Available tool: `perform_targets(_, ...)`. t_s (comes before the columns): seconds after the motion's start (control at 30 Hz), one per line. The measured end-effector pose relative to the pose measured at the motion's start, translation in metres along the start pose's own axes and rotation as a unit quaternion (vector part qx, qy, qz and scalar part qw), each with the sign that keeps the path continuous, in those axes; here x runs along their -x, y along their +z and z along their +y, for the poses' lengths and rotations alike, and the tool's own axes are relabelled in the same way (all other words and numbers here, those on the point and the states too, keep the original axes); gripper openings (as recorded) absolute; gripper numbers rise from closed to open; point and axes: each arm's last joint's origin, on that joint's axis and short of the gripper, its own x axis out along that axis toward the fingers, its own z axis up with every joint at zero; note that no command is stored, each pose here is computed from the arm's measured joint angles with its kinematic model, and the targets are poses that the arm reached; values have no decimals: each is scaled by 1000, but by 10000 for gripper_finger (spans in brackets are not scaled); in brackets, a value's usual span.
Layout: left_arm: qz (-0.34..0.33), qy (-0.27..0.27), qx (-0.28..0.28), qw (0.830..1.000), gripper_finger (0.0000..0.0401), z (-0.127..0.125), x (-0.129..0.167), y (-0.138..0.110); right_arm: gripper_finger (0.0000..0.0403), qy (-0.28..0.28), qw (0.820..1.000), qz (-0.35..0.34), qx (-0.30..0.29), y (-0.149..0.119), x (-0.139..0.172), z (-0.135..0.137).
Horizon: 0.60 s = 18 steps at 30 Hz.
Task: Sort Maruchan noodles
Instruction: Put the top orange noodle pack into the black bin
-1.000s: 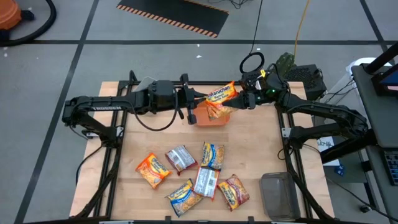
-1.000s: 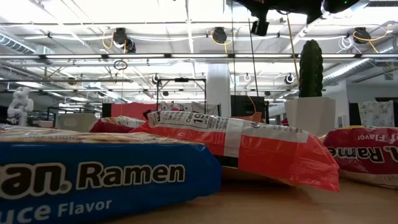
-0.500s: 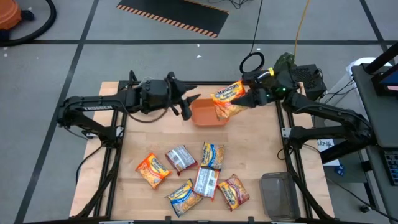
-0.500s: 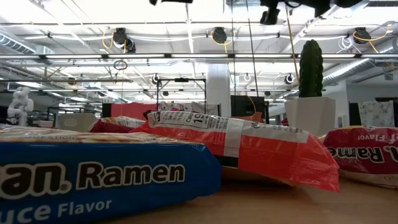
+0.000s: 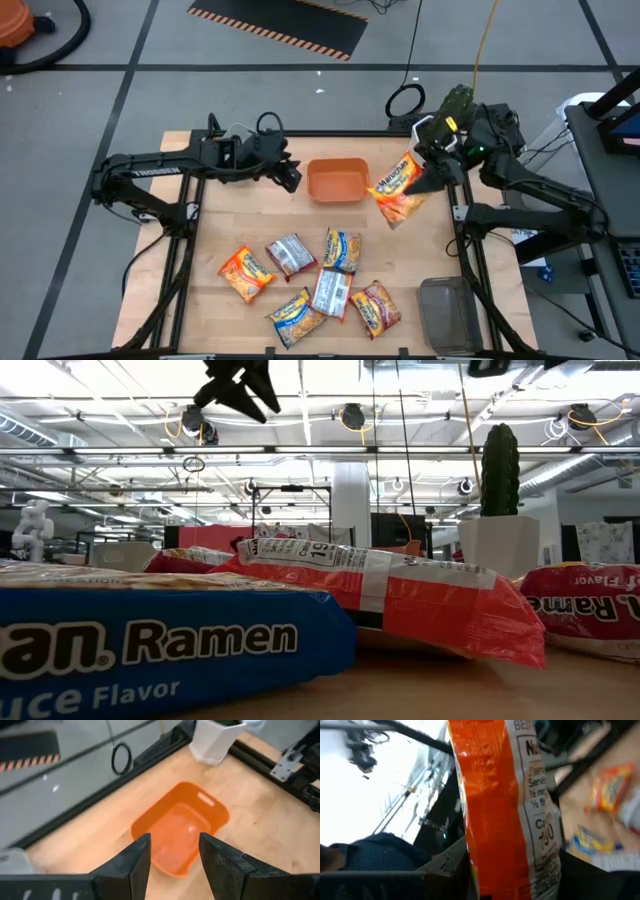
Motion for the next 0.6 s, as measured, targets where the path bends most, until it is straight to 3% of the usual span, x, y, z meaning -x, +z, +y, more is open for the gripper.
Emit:
perform_targets(0.33, -6, -35, 55, 998, 173, -8, 2, 1, 145, -41, 999, 16, -25, -32, 21, 6)
perform_targets(0.6, 5, -51, -5, 999, 173, -6, 1, 1, 145, -36, 996, 7, -77, -55, 37, 19)
